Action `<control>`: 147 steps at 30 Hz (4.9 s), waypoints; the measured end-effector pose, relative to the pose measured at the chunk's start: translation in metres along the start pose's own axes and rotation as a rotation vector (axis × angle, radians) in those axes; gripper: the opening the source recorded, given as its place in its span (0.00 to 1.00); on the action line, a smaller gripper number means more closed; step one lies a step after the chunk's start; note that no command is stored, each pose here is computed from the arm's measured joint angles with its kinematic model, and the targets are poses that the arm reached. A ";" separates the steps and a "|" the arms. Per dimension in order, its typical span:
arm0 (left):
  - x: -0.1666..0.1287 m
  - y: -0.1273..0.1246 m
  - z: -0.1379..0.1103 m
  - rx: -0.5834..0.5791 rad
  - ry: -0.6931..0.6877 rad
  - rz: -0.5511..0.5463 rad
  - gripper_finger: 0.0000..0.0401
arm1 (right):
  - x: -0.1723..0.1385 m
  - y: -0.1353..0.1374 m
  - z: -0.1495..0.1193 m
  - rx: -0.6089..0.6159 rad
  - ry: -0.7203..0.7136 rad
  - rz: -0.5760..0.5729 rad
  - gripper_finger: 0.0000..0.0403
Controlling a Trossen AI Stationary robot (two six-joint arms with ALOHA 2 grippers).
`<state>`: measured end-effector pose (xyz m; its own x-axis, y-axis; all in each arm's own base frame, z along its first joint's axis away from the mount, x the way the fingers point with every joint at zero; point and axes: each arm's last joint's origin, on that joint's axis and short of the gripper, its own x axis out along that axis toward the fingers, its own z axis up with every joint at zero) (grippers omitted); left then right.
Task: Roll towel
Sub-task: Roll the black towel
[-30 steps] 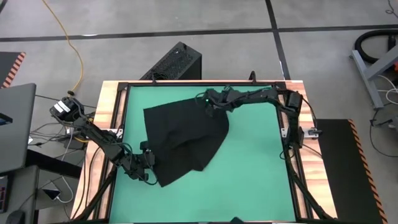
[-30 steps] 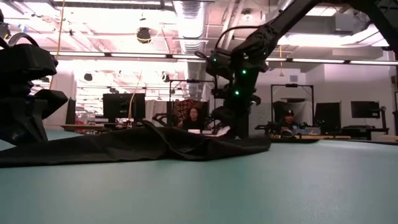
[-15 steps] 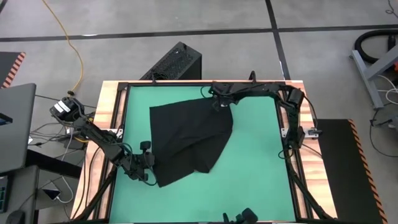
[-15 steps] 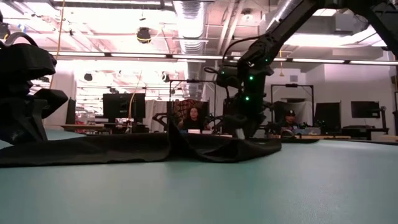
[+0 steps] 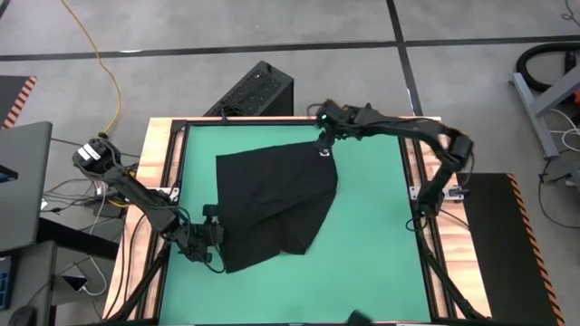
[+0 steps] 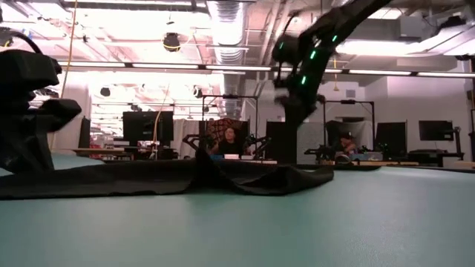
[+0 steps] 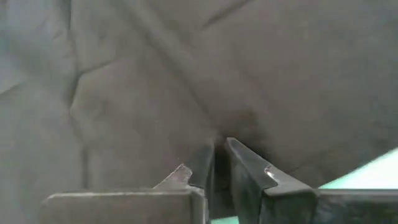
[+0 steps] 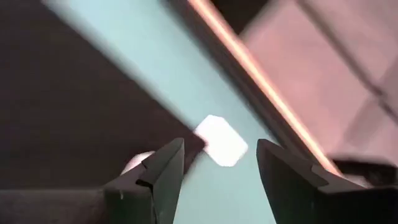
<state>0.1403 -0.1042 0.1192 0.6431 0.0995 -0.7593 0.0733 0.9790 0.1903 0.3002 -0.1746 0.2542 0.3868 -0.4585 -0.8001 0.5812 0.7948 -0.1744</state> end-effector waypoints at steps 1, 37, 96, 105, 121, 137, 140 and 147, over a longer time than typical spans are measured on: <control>-0.003 0.001 0.003 0.017 -0.005 -0.001 0.11 | -0.012 0.005 0.001 -0.043 -0.030 0.128 0.56; -0.015 -0.021 0.025 0.047 -0.092 -0.263 0.17 | 0.019 0.244 -0.066 -0.794 -0.093 0.694 0.51; -0.010 -0.022 0.019 -0.006 -0.024 -0.238 0.17 | 0.013 0.239 -0.074 -0.709 0.033 0.635 0.39; -0.010 -0.022 0.019 -0.007 -0.022 -0.238 0.17 | 0.013 0.238 -0.076 -0.732 0.053 0.632 0.27; -0.010 -0.021 0.016 -0.013 0.009 -0.243 0.17 | 0.008 0.241 -0.078 -0.724 0.058 0.610 0.05; -0.009 -0.019 0.013 -0.036 0.051 -0.233 0.17 | -0.035 0.225 -0.065 -0.692 -0.015 0.550 0.05; -0.009 -0.019 0.012 -0.034 0.056 -0.236 0.17 | -0.033 0.224 -0.069 -0.681 0.029 0.541 0.05; -0.010 -0.021 0.021 -0.014 -0.068 -0.193 0.17 | -0.029 0.227 -0.073 -0.673 0.015 0.547 0.05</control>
<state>0.1484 -0.1299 0.1360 0.6681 -0.1017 -0.7371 0.1893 0.9813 0.0362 0.3683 0.0483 0.1962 0.4760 0.0585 -0.8775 -0.2328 0.9706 -0.0615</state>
